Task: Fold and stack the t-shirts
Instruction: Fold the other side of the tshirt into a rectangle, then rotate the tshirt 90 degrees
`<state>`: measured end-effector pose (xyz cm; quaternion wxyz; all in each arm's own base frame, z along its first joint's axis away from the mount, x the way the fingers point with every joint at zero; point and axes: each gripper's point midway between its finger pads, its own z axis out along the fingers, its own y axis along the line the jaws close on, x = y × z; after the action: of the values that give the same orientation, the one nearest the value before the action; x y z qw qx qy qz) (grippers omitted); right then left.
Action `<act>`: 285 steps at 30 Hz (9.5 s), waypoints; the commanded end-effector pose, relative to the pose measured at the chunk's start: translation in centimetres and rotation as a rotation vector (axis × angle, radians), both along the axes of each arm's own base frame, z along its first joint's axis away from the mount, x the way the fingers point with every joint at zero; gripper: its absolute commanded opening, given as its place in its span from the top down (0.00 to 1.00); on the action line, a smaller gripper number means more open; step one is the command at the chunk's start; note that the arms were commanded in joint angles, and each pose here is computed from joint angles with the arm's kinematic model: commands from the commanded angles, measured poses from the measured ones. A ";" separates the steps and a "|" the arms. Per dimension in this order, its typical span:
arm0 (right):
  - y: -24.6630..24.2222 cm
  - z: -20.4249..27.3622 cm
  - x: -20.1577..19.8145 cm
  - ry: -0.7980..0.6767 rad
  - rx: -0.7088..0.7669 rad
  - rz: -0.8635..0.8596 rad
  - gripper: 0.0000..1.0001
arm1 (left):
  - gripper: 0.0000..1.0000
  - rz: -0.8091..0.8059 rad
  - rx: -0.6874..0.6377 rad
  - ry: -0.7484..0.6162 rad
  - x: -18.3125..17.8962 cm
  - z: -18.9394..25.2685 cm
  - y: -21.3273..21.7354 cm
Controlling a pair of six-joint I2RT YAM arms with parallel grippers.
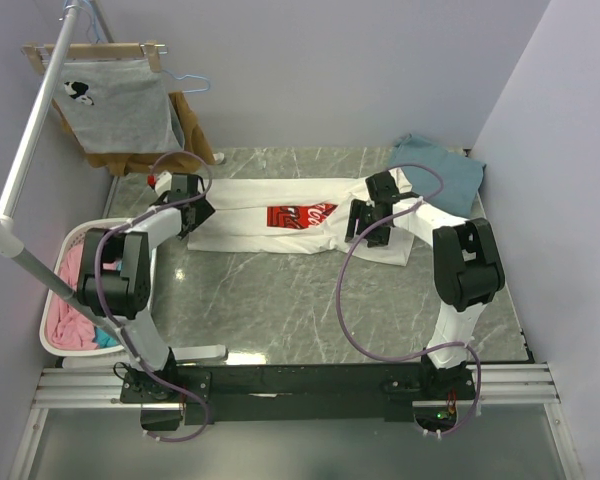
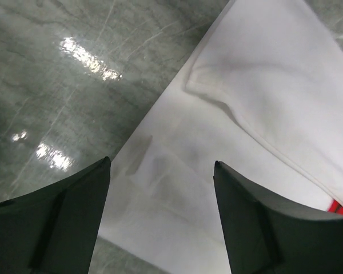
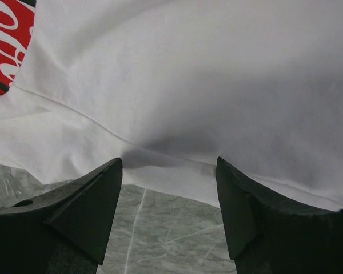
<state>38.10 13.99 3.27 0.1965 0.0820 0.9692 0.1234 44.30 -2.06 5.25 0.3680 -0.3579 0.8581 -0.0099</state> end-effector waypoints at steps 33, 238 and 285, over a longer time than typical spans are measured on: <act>0.0 0.6 0.0 -0.027 0.002 0.006 0.27 | 0.21 -0.159 -0.122 -0.047 -0.6 0.3 -5.5; 2.6 -0.7 9.2 0.130 -0.187 0.193 0.22 | 0.22 -0.590 -0.113 0.472 -19.9 -8.6 -14.7; -2.3 10.0 -1.3 -0.308 -0.047 -0.054 0.12 | 0.15 -1.434 -0.245 -0.249 2.2 5.6 -41.8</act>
<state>37.13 8.89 10.81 0.3160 0.0837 0.9446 0.0286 46.11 -41.90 8.56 0.3134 0.2136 0.8666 -0.3243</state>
